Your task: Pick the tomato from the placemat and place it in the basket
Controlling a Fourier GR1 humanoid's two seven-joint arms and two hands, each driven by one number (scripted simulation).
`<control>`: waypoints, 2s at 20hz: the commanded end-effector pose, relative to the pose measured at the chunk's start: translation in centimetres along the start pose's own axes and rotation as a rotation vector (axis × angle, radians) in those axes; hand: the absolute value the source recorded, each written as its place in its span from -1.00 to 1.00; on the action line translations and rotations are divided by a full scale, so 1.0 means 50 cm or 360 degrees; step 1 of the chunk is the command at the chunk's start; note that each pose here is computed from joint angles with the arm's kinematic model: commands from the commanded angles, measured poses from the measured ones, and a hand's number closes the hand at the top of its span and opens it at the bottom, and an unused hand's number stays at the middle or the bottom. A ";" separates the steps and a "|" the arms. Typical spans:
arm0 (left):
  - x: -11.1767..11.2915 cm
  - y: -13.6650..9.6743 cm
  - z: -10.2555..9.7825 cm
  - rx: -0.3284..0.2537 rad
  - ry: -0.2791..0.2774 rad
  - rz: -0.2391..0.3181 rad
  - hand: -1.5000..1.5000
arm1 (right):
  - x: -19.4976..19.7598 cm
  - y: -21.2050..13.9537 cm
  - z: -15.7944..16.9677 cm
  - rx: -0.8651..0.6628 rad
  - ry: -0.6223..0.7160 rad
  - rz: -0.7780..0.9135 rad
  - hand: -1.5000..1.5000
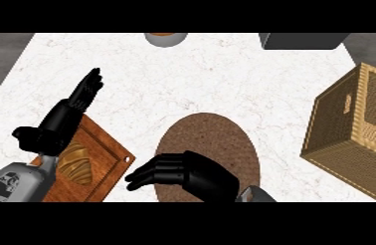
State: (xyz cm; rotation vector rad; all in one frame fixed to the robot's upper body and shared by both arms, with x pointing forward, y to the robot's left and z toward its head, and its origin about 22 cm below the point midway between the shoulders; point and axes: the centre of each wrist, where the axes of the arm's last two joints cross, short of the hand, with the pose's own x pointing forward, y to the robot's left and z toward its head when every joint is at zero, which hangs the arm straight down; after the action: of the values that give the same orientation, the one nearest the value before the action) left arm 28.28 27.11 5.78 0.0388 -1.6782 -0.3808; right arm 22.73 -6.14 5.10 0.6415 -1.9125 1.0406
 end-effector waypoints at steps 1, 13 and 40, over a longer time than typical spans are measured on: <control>-0.008 -0.010 0.015 0.0015 0.0025 -0.0020 0.00 | 0.037 -0.015 -0.006 -0.0126 0.0081 0.0472 -1.00; -0.018 -0.010 0.006 0.0021 -0.0008 -0.0003 0.00 | 0.221 -0.175 -0.038 0.0408 0.0707 0.1272 -1.00; 0.018 0.011 0.003 0.0013 -0.0033 0.0007 0.00 | 0.148 -0.217 0.012 0.0423 0.0805 0.0954 -1.00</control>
State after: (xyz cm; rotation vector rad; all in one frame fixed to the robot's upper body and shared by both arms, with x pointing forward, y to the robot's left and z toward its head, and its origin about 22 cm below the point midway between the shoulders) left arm 27.86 26.43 6.03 0.0382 -1.6905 -0.3815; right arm 25.43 -13.19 17.64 -0.1009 -1.5350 1.6824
